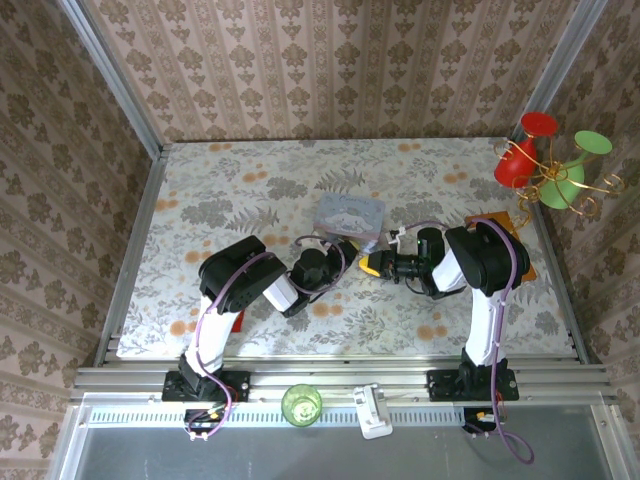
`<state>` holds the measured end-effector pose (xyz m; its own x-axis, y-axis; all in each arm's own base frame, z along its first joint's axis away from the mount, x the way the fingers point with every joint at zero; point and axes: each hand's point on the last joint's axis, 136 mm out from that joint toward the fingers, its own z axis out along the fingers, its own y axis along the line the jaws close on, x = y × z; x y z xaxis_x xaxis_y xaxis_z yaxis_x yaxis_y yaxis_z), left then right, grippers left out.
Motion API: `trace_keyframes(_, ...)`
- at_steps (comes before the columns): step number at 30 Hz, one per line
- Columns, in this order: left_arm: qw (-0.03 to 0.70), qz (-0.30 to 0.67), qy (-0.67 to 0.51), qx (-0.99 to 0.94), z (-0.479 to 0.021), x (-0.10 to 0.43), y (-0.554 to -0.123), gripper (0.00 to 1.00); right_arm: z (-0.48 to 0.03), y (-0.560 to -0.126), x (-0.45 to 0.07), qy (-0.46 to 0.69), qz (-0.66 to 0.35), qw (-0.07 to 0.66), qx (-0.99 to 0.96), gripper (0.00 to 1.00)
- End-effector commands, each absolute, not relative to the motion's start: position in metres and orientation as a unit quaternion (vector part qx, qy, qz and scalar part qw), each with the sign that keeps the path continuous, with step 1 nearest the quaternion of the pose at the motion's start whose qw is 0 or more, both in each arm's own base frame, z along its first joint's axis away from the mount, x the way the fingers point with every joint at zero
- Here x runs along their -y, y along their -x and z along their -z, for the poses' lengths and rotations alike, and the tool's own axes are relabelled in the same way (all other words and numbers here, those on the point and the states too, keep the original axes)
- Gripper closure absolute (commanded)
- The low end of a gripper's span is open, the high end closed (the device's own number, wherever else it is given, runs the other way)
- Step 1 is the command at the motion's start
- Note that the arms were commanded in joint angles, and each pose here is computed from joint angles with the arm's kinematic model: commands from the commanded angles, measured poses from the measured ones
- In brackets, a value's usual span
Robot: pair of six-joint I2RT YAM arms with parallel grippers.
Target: Unlock the padlock with the key
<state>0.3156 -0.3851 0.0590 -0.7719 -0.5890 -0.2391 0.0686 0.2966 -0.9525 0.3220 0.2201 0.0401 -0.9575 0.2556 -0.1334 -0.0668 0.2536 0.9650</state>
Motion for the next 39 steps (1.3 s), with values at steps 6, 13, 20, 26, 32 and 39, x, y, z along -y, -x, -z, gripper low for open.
trace_keyframes(6, 0.199, 0.610, 0.086, -0.762, -0.069, 0.436, -0.257, 1.00, -0.047, -0.343, -0.225, -0.028, -0.582, 0.183, -0.792, 1.00)
trace_keyframes(13, 0.179, 0.610, 0.077, -0.768, -0.058, 0.443, -0.249, 1.00, -0.039, -0.344, -0.213, -0.031, -0.554, 0.166, -0.815, 1.00)
trace_keyframes(20, 0.171, 0.612, 0.066, -0.769, -0.061, 0.446, -0.243, 1.00, -0.045, -0.351, -0.209, -0.034, -0.551, 0.152, -0.820, 1.00)
trace_keyframes(26, 0.171, 0.612, 0.066, -0.770, -0.058, 0.445, -0.242, 1.00, -0.045, -0.354, -0.200, -0.056, -0.549, 0.141, -0.822, 1.00)
trace_keyframes(32, 0.170, 0.616, 0.065, -0.767, -0.061, 0.448, -0.244, 1.00, -0.053, -0.351, -0.207, -0.049, -0.558, 0.138, -0.817, 1.00)
trace_keyframes(39, 0.173, 0.612, 0.074, -0.768, -0.057, 0.446, -0.249, 1.00, -0.062, -0.339, -0.211, -0.026, -0.537, 0.167, -0.827, 1.00)
